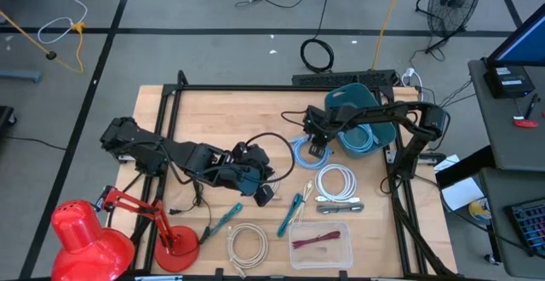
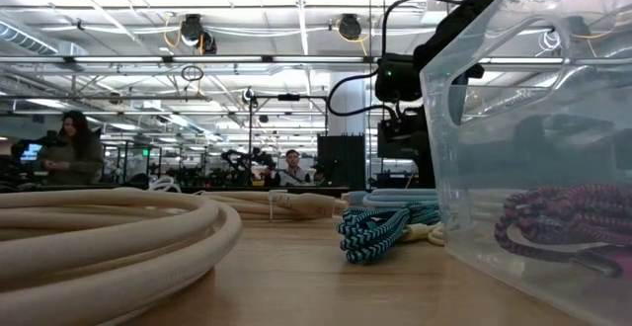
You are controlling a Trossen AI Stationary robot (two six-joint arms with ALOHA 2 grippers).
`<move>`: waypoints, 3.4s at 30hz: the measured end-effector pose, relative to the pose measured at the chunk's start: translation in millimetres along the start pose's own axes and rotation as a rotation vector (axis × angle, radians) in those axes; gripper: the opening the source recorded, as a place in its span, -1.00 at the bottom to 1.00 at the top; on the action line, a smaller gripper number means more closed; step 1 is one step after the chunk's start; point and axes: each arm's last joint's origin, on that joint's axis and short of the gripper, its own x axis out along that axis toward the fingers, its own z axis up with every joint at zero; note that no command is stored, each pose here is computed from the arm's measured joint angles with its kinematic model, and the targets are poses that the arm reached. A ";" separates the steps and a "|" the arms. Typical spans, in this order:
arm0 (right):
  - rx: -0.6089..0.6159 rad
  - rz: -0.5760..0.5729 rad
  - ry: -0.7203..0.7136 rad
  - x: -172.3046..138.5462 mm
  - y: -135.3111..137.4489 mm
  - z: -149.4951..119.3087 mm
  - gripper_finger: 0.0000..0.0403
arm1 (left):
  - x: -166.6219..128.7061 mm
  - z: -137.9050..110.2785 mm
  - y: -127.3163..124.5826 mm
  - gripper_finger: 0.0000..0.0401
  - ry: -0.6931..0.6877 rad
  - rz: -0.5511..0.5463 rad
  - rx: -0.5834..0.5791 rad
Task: Pick & Place USB Port
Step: Put the blue HDMI cable into the blue bin
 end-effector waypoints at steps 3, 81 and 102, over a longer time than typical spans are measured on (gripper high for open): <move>-0.013 0.003 0.000 0.1 3.7 -0.1 -0.78 | 0.0 0.0 0.0 -0.77 0.000 0.000 0.000; 0.857 -0.612 0.017 -88.4 -51.9 -90.0 -0.82 | -4.1 2.0 32.1 -0.77 0.217 0.007 0.378; 0.834 -0.577 -0.007 -76.1 -67.6 -92.6 -0.78 | -5.4 0.3 29.3 -0.77 0.215 0.002 0.327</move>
